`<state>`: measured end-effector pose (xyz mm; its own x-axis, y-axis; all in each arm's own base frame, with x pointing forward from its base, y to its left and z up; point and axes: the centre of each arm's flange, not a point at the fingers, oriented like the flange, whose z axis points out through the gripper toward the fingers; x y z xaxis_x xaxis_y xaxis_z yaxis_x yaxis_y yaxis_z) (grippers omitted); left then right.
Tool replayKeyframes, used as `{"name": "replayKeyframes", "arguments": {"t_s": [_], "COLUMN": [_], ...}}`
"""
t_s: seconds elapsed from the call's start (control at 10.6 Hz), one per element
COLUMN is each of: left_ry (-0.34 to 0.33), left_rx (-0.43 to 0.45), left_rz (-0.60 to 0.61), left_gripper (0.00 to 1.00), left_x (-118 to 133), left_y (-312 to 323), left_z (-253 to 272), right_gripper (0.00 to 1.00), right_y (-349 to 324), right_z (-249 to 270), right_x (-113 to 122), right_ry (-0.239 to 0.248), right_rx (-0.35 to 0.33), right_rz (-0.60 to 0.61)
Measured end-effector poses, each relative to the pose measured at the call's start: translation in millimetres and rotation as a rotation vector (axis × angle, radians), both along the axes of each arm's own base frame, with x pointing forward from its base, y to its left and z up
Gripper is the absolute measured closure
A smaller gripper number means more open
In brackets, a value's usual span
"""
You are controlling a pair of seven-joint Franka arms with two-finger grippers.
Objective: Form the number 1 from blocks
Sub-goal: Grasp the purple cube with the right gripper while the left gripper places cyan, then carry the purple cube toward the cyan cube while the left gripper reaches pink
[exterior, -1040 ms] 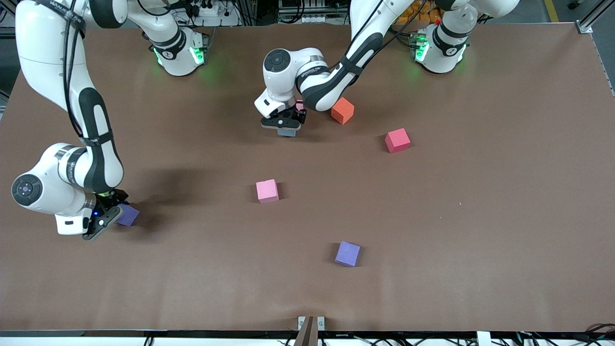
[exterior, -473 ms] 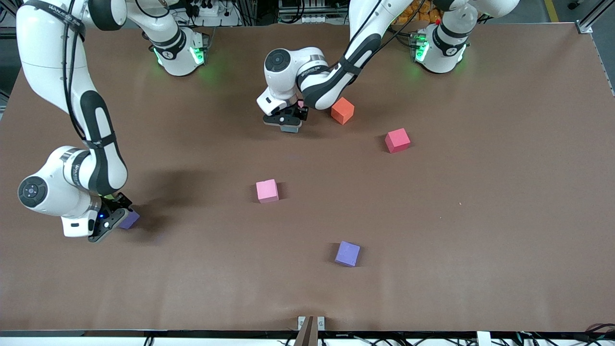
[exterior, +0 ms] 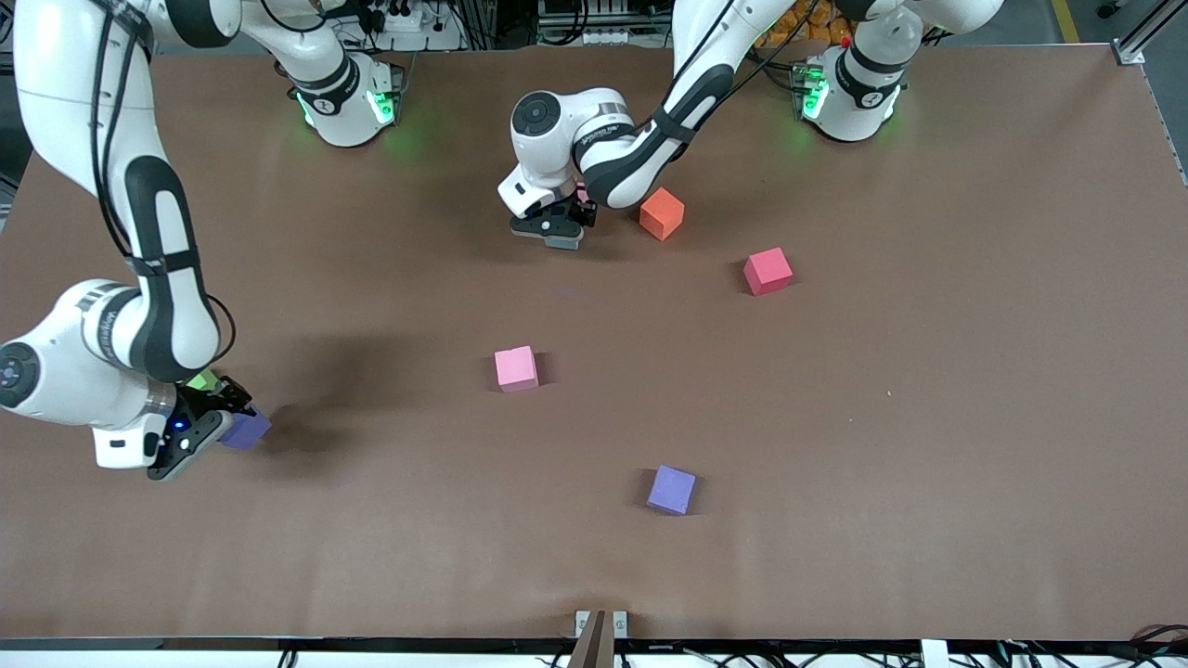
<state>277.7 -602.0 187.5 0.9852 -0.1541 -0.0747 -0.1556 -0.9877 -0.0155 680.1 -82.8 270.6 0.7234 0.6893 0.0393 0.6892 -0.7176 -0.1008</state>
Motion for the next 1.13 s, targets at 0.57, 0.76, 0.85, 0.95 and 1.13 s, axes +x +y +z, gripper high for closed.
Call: {"name": "replayKeyframes", "arguments": {"t_s": [0.57, 0.76, 0.85, 0.95, 1.13], "left_ry": [-0.035, -0.073, -0.085, -0.091, -0.076], "left_rx": [0.005, 0.012, 0.023, 0.029, 0.05], "left_rz": [0.061, 0.181, 0.253, 0.306, 0.345], "left_gripper": [0.0, 0.0, 0.0, 0.0, 0.0], "left_x": [34.3, 103.8, 149.8, 192.9, 256.8], "left_y": [9.7, 47.7, 82.3, 121.8, 198.0], "left_z": [42.3, 88.6, 109.8, 120.2, 118.7], "right_gripper": [0.45, 0.45, 0.45, 0.45, 0.45], "right_y": [53.2, 74.7, 88.3, 104.2, 140.8], "right_z": [60.4, 74.8, 80.9, 86.7, 95.7], "right_x": [-5.4, -8.0, -9.4, -11.2, -15.7], "right_ry": [0.078, 0.098, 0.11, 0.123, 0.148], "right_rx": [0.039, 0.04, 0.039, 0.036, 0.025], "right_rz": [-0.214, -0.29, -0.331, -0.375, -0.465]}}
